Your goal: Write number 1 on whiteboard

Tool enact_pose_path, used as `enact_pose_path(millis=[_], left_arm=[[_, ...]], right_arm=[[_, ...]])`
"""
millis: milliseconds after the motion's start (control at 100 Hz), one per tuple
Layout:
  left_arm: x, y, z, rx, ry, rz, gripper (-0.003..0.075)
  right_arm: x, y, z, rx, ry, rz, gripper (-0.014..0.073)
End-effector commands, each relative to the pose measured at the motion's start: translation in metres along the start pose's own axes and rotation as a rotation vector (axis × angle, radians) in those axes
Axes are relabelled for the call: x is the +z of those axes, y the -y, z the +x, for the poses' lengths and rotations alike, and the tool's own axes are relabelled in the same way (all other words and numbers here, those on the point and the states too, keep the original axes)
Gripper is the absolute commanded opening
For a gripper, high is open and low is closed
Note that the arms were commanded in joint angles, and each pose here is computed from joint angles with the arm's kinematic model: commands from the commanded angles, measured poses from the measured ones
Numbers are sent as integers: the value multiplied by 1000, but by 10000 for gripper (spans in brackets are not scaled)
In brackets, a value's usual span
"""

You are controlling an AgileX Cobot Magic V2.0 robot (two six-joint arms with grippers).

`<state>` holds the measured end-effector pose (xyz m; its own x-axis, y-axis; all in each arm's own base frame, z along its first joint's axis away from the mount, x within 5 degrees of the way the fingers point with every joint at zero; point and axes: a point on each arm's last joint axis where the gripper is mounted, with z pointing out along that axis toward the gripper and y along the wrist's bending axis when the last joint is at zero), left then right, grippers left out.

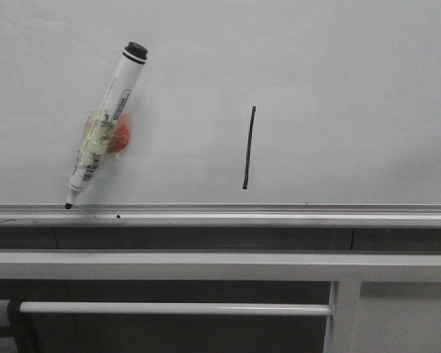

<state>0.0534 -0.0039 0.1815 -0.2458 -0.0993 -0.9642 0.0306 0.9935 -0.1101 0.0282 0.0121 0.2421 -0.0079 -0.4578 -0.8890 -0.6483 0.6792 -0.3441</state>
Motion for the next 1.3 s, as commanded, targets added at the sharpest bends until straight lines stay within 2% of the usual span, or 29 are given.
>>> enact_pose_path(millis=[0, 60, 130, 250, 310, 500, 560, 700, 820, 1040, 1290], left_arm=[[-1, 0, -4, -11, 70, 9, -20], [-1, 0, -4, -11, 70, 9, -20], [-1, 0, -4, -11, 70, 9, -20], [-1, 0, -4, -11, 70, 9, -20], [-1, 0, -4, -11, 70, 9, -20], [-1, 0, -4, -11, 70, 9, -20], [-1, 0, -4, -11, 70, 9, -20], [-1, 0, -4, -11, 70, 9, -20], [-1, 0, -4, -11, 70, 9, -20], [-1, 0, -4, -11, 70, 9, -20], [-1, 0, -4, -11, 70, 9, -20]], right_arm=[[-5, 4, -25, 89, 251, 24, -64], [-5, 4, -32, 116, 351, 28, -64], [0, 1, -32, 178, 408, 9, -64], [20, -9, -12, 376, 396, -44, -64], [28, -13, 1, 434, 360, -40, -64], [44, -18, 38, 462, 221, 99, -64], [45, -16, 42, 445, 165, 148, -64], [44, -10, 50, 480, 92, 288, -64], [42, -7, 62, 522, -32, 399, -64], [35, -1, 66, 476, -69, 566, -64], [31, 3, 70, 476, -103, 676, -64]])
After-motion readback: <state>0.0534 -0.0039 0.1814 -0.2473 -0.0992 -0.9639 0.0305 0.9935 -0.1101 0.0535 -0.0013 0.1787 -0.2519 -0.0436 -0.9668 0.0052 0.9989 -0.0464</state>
